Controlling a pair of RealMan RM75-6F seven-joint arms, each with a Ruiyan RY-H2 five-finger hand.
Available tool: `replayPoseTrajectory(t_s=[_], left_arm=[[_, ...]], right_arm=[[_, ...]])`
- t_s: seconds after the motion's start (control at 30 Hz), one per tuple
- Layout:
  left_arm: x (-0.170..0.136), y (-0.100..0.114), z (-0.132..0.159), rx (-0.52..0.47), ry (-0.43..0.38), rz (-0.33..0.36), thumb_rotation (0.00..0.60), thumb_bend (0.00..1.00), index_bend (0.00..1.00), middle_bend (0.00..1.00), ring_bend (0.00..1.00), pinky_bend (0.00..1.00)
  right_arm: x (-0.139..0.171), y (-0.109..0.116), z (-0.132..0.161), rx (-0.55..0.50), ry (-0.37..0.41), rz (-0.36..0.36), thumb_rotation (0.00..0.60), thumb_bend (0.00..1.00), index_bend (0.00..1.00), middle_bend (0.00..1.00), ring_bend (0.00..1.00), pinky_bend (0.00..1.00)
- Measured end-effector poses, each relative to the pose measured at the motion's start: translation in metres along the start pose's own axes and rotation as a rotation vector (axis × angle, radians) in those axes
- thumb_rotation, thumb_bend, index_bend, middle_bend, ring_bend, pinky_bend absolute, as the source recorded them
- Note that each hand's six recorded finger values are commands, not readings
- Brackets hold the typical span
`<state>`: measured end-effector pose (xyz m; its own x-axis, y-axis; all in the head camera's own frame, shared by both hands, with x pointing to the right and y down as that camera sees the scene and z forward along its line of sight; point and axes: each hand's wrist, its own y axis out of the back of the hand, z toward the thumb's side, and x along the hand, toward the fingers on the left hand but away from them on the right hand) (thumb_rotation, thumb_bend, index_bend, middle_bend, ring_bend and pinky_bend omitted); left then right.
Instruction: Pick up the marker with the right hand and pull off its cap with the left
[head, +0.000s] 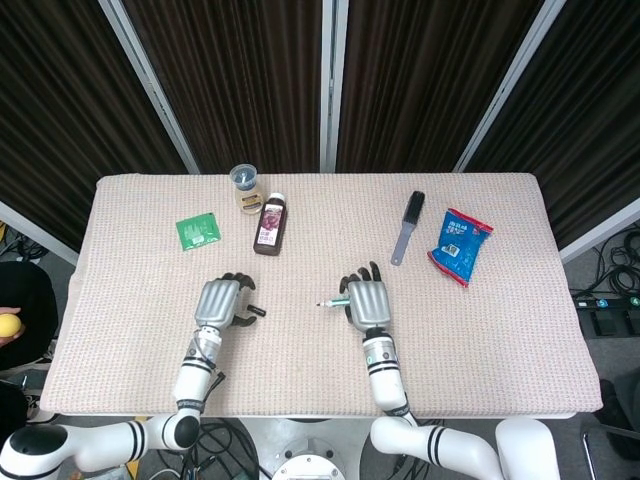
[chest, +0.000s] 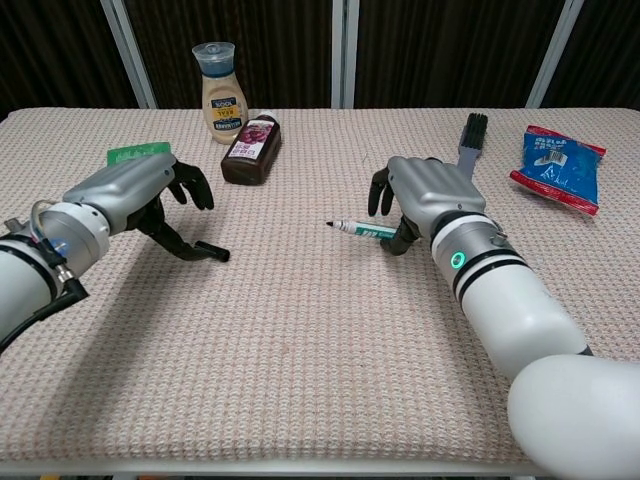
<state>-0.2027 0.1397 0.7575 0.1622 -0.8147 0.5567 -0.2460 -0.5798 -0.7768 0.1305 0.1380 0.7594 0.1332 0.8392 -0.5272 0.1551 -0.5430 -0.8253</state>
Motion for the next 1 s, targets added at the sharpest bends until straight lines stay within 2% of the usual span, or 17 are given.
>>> replayPoseTrajectory(t_s=[0.2,0.37,0.53,0.6,0.7,0.83,0.93,1.0], left_arm=[[-0.003,0.015,-0.003,-0.009,-0.001,0.045,0.6,0.06,0.36,0.3,0.26,0.37],[-0.013,0.034,-0.02,-0.018,0.028,0.103,0.6,0.04,0.35,0.3,0.24,0.32],[-0.033,0.054,-0.044,-0.039,0.022,0.193,0.6,0.03,0.34,0.3,0.18,0.23],[-0.046,0.059,-0.055,-0.046,0.002,0.223,0.6,0.03,0.33,0.29,0.17,0.21],[-0.075,0.061,-0.076,-0.057,-0.012,0.251,0.6,0.02,0.32,0.28,0.16,0.2],[-0.117,0.052,-0.104,-0.042,0.017,0.234,0.6,0.01,0.3,0.27,0.15,0.2],[-0.144,0.047,-0.118,-0.03,0.049,0.233,0.6,0.01,0.29,0.27,0.15,0.19],[-0.158,0.046,-0.122,-0.028,0.061,0.248,0.6,0.01,0.29,0.27,0.15,0.19]], right_arm=[[0.008,0.012,-0.006,-0.044,0.012,-0.024,0.6,0.09,0.32,0.29,0.1,0.04],[0.025,0.036,-0.025,-0.084,0.011,-0.102,0.6,0.09,0.32,0.29,0.1,0.04],[0.047,0.068,-0.062,-0.118,0.011,-0.25,0.6,0.09,0.3,0.24,0.05,0.04],[0.055,0.075,-0.077,-0.137,0.024,-0.287,0.6,0.09,0.3,0.23,0.02,0.03],[0.074,0.083,-0.116,-0.15,0.029,-0.333,0.6,0.08,0.27,0.23,0.0,0.03],[0.119,0.082,-0.182,-0.082,-0.038,-0.306,0.6,0.08,0.21,0.19,0.0,0.02],[0.149,0.074,-0.208,-0.029,-0.097,-0.272,0.6,0.08,0.19,0.18,0.0,0.02],[0.158,0.07,-0.213,-0.026,-0.112,-0.265,0.6,0.08,0.19,0.18,0.0,0.02]])
